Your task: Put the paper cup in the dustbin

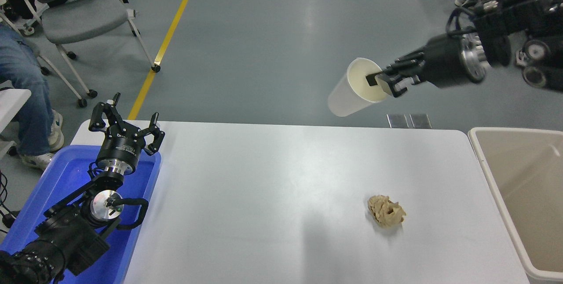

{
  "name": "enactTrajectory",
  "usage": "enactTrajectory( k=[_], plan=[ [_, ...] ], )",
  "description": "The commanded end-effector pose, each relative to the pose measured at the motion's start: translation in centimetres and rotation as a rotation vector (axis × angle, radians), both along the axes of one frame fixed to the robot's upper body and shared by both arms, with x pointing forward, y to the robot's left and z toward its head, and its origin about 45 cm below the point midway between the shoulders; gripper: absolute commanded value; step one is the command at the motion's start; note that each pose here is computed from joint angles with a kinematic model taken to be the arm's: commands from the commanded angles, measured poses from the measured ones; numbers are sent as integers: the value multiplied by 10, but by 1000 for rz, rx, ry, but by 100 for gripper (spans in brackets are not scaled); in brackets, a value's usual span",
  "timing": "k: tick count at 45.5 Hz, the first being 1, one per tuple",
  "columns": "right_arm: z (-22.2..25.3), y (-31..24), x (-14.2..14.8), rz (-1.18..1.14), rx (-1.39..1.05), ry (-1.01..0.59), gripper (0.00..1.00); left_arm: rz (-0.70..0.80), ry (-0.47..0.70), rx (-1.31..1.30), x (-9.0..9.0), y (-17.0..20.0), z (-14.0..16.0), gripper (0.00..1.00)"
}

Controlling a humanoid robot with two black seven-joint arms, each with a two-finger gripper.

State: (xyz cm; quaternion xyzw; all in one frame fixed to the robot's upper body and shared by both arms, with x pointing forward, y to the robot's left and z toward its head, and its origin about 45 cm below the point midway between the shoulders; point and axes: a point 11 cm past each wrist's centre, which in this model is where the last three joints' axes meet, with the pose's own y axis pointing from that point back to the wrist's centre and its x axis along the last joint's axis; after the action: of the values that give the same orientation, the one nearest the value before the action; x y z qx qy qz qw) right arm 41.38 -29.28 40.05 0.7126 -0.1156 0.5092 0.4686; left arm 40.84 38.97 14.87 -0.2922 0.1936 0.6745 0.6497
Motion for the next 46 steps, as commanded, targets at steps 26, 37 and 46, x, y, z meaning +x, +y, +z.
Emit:
enactTrajectory(
  k=[26, 37, 46],
  plan=[
    [-101, -288, -71, -798, 98, -11, 0, 0, -1, -1, 0, 0, 0, 100],
    [-161, -338, -96, -1028, 98, 3, 0, 0, 0, 1, 0, 0, 0, 100],
    [-200, -354, -106, -1149, 57, -34, 0, 1, 0, 0, 0, 0, 0, 100]
  ],
)
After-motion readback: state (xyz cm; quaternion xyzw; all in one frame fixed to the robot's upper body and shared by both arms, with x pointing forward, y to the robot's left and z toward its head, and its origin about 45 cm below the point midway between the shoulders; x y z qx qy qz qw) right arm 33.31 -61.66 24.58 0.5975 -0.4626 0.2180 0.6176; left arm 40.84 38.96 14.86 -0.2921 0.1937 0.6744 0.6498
